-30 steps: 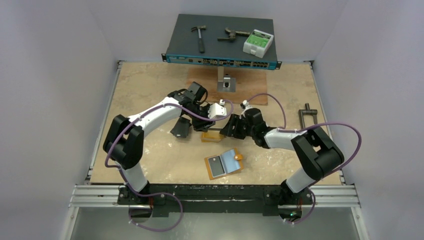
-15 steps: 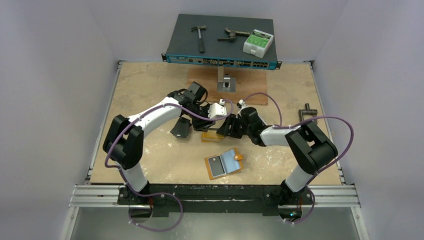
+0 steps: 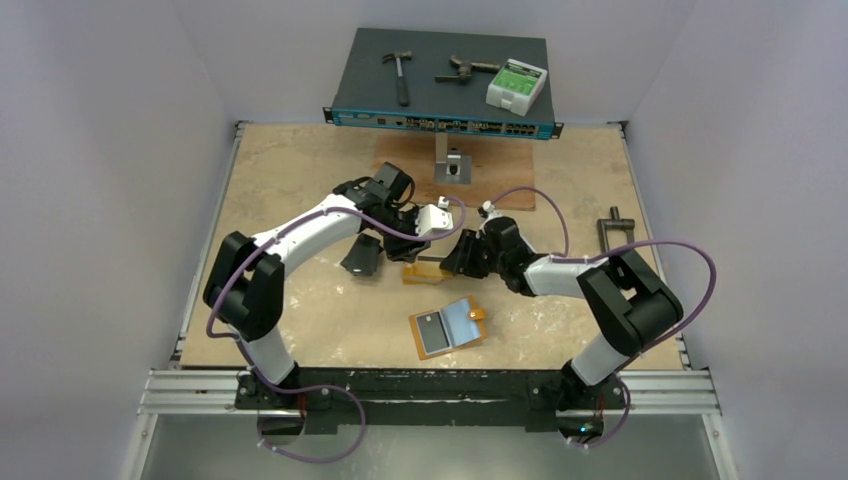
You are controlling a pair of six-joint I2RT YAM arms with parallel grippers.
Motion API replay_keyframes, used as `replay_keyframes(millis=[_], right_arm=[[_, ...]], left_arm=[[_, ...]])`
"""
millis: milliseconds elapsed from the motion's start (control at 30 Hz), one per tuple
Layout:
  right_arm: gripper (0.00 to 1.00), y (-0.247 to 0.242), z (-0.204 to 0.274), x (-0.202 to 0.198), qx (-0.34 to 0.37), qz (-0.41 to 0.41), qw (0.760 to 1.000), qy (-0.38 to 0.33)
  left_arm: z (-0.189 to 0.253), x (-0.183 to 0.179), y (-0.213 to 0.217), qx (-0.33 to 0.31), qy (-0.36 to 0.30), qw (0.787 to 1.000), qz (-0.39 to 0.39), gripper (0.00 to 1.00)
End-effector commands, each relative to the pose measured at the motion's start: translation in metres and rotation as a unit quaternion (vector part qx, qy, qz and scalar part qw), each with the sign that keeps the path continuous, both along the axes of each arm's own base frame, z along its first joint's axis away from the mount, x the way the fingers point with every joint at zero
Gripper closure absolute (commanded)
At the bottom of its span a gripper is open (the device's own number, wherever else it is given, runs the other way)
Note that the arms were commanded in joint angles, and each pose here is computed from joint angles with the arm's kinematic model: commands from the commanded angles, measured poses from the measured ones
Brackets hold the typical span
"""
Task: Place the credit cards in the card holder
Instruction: Pick up the credit card from the center of the board.
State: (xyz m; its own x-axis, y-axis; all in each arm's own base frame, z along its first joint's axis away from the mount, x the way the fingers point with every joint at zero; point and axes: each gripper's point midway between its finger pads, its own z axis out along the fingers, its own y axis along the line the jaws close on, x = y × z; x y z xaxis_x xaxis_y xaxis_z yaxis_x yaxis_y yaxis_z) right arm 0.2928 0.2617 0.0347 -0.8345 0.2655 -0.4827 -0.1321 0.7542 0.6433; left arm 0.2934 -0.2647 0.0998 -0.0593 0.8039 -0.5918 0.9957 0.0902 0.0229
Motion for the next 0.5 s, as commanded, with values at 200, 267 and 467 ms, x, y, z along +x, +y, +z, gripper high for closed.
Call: replay_keyframes(millis=[200, 267, 467], right_arm=[[0.67, -0.014, 0.000, -0.009, -0.015, -0.018, 1.000, -0.002], [0.68, -0.015, 0.003, -0.008, -0.012, -0.021, 1.000, -0.005], [0.74, -0.018, 0.010, -0.007, -0.022, -0.025, 0.999, -0.015]], left_arm=[[0.022, 0.005, -0.003, -0.024, -0.023, 0.999, 0.013, 0.56], [0.021, 0.005, -0.003, -0.024, -0.020, 0.999, 0.014, 0.56], [0.021, 0.005, -0.004, -0.026, -0.016, 0.999, 0.017, 0.57]])
